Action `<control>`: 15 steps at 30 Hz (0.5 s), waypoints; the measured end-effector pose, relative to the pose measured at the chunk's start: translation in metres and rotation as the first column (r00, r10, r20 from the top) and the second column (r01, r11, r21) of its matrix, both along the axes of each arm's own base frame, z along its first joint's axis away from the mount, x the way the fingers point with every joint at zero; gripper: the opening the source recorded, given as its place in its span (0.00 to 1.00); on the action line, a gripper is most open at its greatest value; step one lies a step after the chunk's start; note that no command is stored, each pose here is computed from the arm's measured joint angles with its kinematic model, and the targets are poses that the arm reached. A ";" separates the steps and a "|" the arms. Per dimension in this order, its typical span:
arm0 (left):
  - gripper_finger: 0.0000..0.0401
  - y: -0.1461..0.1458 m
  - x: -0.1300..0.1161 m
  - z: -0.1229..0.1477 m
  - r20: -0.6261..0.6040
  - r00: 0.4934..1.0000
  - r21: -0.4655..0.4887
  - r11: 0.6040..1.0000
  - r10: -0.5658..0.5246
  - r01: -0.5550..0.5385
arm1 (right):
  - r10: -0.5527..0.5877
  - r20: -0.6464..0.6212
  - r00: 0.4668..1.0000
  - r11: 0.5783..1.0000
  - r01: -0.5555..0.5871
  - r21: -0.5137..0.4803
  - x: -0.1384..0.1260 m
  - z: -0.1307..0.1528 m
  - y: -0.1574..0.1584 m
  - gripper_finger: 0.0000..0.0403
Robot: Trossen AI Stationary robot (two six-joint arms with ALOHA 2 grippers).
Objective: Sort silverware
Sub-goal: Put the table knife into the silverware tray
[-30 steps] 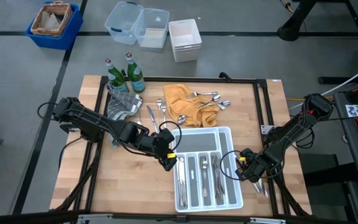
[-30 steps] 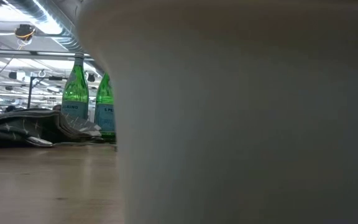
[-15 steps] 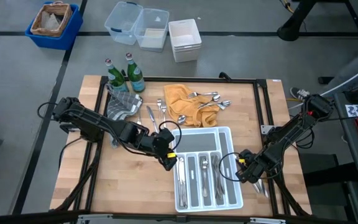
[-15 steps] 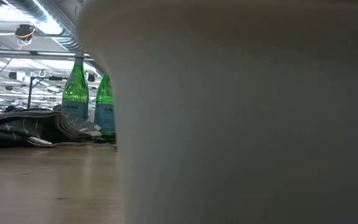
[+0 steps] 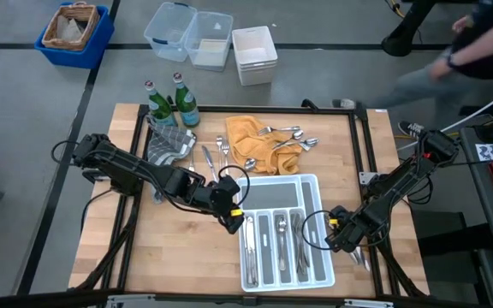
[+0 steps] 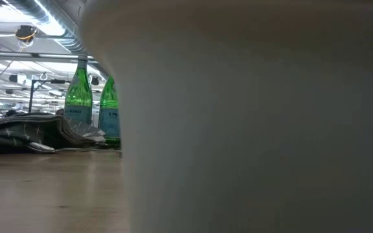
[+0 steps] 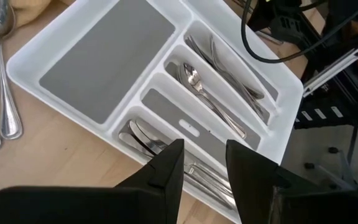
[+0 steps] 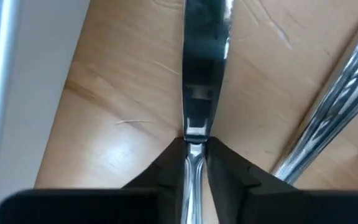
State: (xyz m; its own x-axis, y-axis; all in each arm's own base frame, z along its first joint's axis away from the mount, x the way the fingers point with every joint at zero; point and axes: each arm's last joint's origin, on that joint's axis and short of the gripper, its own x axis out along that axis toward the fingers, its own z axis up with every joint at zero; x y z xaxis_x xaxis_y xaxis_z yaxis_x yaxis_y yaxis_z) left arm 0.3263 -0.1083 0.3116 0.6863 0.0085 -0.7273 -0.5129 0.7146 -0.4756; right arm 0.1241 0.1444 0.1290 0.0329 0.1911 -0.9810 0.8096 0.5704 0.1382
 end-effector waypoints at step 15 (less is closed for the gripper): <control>0.27 0.000 0.000 0.000 0.000 1.000 0.002 1.000 -0.001 0.001 | -0.114 0.025 0.993 0.993 0.114 -0.014 0.001 0.000 -0.001 0.12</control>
